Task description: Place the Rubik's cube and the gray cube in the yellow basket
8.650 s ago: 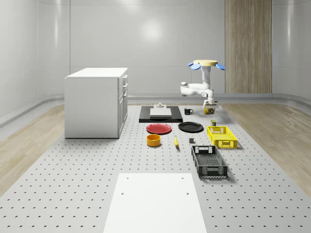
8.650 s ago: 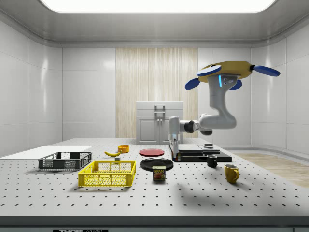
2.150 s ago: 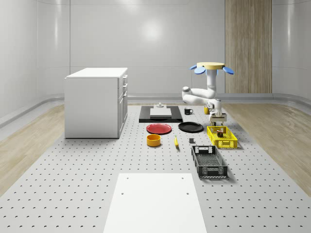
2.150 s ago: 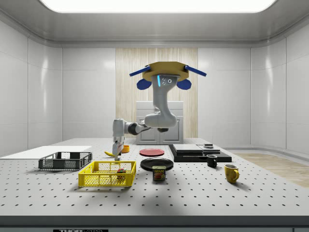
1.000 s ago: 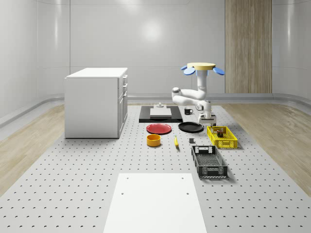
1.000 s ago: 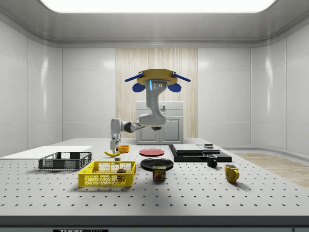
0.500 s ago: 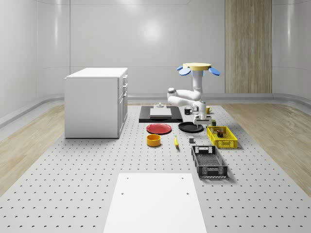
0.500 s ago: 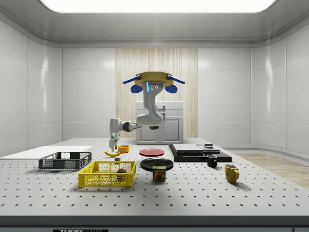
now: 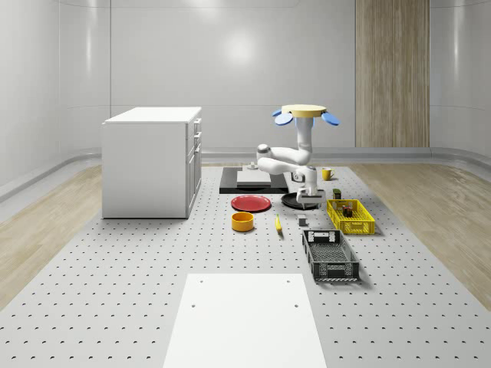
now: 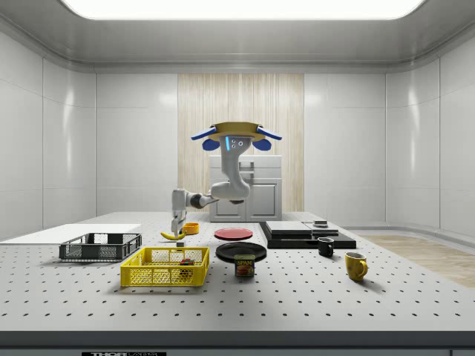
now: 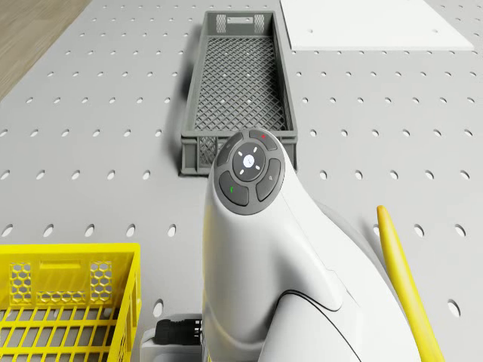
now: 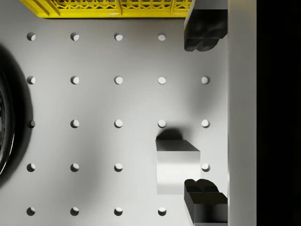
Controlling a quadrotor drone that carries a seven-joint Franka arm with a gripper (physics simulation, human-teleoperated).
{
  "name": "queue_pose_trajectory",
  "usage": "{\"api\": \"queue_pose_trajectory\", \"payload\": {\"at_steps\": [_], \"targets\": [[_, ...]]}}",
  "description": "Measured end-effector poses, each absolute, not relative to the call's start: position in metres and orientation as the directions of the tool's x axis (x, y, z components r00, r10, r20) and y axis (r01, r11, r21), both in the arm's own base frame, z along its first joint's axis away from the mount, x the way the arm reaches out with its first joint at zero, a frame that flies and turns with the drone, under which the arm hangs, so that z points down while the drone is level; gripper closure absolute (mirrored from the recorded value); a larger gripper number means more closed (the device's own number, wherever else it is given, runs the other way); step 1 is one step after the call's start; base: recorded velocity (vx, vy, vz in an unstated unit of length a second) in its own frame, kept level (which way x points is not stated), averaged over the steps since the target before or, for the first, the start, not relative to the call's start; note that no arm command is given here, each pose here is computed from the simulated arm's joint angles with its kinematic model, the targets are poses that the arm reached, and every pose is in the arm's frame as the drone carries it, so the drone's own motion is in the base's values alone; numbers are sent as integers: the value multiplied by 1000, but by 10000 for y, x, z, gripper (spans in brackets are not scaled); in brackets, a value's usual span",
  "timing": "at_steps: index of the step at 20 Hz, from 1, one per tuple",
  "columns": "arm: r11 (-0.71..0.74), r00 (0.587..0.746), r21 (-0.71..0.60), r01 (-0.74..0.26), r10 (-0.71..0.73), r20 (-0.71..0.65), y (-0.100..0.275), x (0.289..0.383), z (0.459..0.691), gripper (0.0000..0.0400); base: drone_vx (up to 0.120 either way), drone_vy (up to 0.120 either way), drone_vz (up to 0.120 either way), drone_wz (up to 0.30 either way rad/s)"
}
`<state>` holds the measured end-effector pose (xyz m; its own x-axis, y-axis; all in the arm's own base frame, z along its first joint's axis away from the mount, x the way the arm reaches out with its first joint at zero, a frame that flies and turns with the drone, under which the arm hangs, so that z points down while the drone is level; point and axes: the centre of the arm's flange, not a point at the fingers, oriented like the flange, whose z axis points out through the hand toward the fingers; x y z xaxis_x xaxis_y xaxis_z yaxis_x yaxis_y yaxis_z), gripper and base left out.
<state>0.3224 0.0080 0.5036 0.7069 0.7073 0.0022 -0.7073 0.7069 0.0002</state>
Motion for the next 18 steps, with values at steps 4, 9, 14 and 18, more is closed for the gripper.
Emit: {"api": "queue_pose_trajectory", "payload": {"at_steps": [4, 9, 14, 18], "targets": [[707, 707, 0, -707, 707, 2, 80, 3224, 5036, 0, 0, -120, -30, 0], [707, 707, 0, -707, 707, 2, 80, 3224, 5036, 0, 0, -96, -32, 0], [707, 707, 0, -707, 707, 2, 80, 3224, 5036, 0, 0, 0, -80, 0], [707, 707, 0, -707, 707, 2, 80, 3224, 5036, 0, 0, -50, 0, 0]]}}
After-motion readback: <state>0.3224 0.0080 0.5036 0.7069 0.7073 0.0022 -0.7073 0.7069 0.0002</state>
